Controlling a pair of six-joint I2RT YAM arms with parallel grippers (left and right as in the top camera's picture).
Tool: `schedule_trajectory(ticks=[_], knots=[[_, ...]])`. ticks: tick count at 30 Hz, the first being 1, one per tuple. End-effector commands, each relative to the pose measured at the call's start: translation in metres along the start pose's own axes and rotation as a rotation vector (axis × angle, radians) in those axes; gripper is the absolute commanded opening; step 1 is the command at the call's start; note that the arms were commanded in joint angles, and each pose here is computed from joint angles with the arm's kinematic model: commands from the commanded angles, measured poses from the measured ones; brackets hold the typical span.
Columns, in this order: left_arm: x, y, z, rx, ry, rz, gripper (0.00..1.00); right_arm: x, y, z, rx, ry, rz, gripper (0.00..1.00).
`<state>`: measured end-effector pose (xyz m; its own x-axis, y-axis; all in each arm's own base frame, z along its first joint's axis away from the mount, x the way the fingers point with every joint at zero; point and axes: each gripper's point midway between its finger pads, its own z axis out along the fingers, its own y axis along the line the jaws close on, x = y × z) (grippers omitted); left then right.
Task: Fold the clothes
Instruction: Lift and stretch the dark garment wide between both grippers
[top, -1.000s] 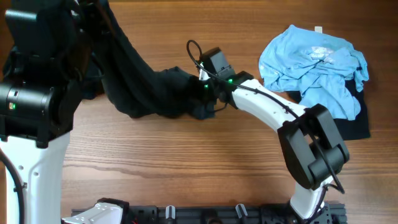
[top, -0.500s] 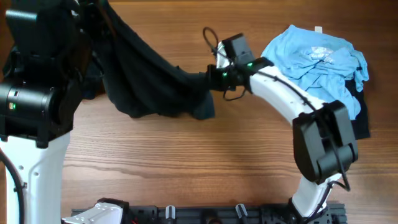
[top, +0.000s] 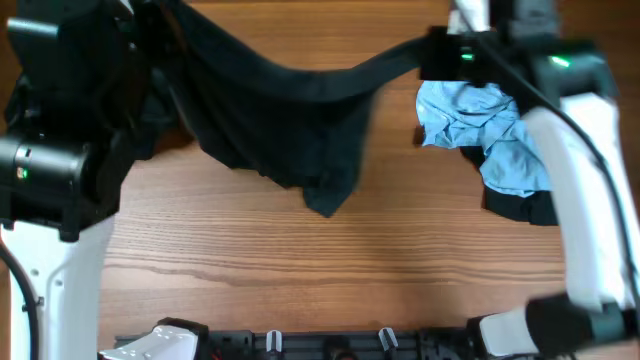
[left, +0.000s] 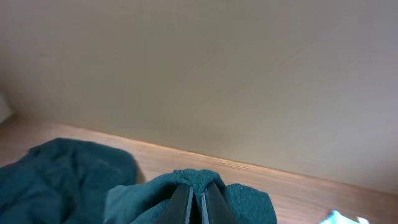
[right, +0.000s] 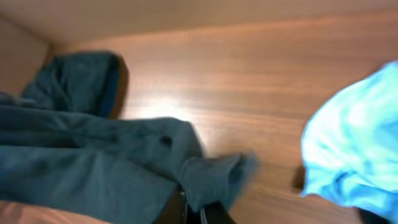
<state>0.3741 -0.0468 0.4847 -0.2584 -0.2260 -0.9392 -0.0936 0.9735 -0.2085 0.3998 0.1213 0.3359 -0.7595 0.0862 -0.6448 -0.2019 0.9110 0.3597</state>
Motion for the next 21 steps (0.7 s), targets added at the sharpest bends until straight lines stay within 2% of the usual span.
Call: schedule_trajectory(ticks=[1,7,11,13,16,21], knots=[[-0.020,-0.022,-0.039,0.093,-0.085,0.004,0.04,-0.010,-0.011,-0.060,0.093,-0.109,-0.012,0.04],[-0.031,-0.050,-0.095,0.247,-0.147,-0.004,0.04,0.009,-0.017,-0.147,0.223,-0.216,0.006,0.04],[-0.044,-0.044,-0.138,0.301,-0.214,-0.034,0.04,0.022,-0.016,-0.190,0.273,-0.285,0.018,0.04],[-0.051,-0.028,-0.156,0.268,-0.256,-0.058,0.04,0.025,-0.014,-0.209,0.290,-0.311,0.017,0.04],[-0.054,0.009,-0.166,0.111,-0.293,-0.082,0.04,0.032,-0.014,-0.231,0.324,-0.323,0.031,0.04],[-0.028,0.004,-0.130,0.029,-0.178,-0.007,0.04,0.037,-0.032,-0.215,0.401,-0.248,0.091,0.04]])
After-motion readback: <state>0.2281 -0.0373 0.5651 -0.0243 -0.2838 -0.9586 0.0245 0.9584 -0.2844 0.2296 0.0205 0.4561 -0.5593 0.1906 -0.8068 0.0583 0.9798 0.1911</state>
